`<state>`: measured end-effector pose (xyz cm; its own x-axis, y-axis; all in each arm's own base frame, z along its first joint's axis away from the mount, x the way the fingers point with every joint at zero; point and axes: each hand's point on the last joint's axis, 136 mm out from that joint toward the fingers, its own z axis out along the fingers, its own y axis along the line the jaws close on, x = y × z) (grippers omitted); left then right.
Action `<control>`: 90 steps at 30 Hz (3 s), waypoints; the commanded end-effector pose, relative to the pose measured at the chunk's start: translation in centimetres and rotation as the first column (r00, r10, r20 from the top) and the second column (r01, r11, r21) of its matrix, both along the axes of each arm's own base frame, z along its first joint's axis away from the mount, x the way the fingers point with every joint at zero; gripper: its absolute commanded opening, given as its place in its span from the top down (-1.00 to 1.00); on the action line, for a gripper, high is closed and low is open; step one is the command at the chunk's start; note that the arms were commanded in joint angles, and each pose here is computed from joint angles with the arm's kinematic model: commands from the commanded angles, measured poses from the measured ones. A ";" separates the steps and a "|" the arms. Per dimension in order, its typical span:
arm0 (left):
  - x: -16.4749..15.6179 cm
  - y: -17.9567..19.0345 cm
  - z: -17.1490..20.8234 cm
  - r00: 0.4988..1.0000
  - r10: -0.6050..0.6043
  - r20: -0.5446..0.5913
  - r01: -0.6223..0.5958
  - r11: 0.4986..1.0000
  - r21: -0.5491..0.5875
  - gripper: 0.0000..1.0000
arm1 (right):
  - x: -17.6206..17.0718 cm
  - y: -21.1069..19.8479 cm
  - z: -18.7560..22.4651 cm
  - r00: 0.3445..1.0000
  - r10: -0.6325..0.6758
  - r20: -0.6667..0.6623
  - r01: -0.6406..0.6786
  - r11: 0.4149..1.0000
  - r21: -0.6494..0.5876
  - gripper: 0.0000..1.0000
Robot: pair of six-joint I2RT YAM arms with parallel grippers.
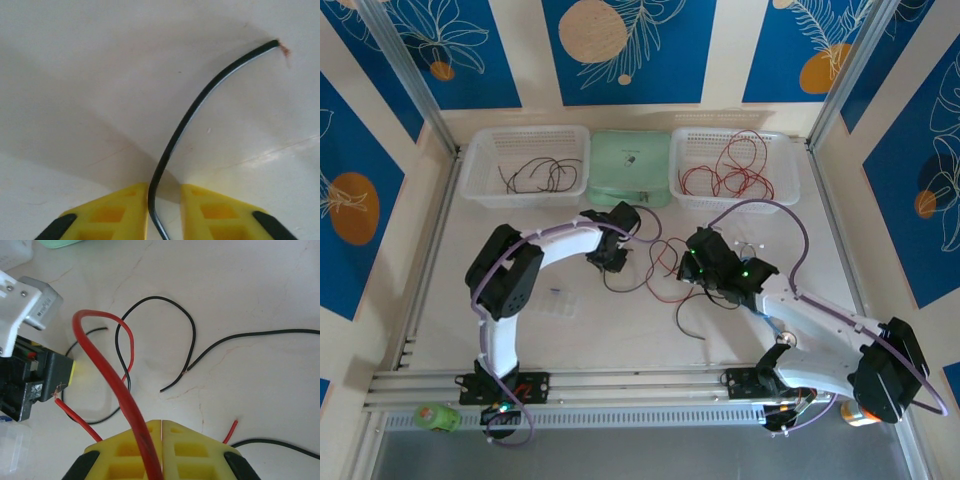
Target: Untangle the cables
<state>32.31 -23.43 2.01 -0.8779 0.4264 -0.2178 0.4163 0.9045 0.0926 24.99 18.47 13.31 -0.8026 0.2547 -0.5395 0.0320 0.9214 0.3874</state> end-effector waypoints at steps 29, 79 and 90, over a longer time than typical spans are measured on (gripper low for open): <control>0.2 11.8 1.9 0.960 0.205 0.189 -0.250 0.935 0.253 1.00 | 0.5 -10.2 32.3 0.769 -0.023 0.639 0.062 0.997 -0.038 1.00; 0.3 9.5 11.2 0.929 0.234 0.288 -0.247 0.969 0.009 1.00 | 30.3 -18.6 3.0 0.968 -0.243 0.061 0.250 0.954 -0.164 0.89; -0.1 9.8 13.7 0.913 0.245 0.327 -0.249 0.968 -0.030 1.00 | 28.3 -19.6 1.7 0.960 -0.279 0.023 0.277 0.933 -0.229 0.04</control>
<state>32.35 -13.82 13.76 -0.8507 0.2245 -0.4752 0.1415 0.9686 0.2044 54.18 -0.99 12.93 -0.7427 0.3418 -0.5758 0.2965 0.9389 0.1750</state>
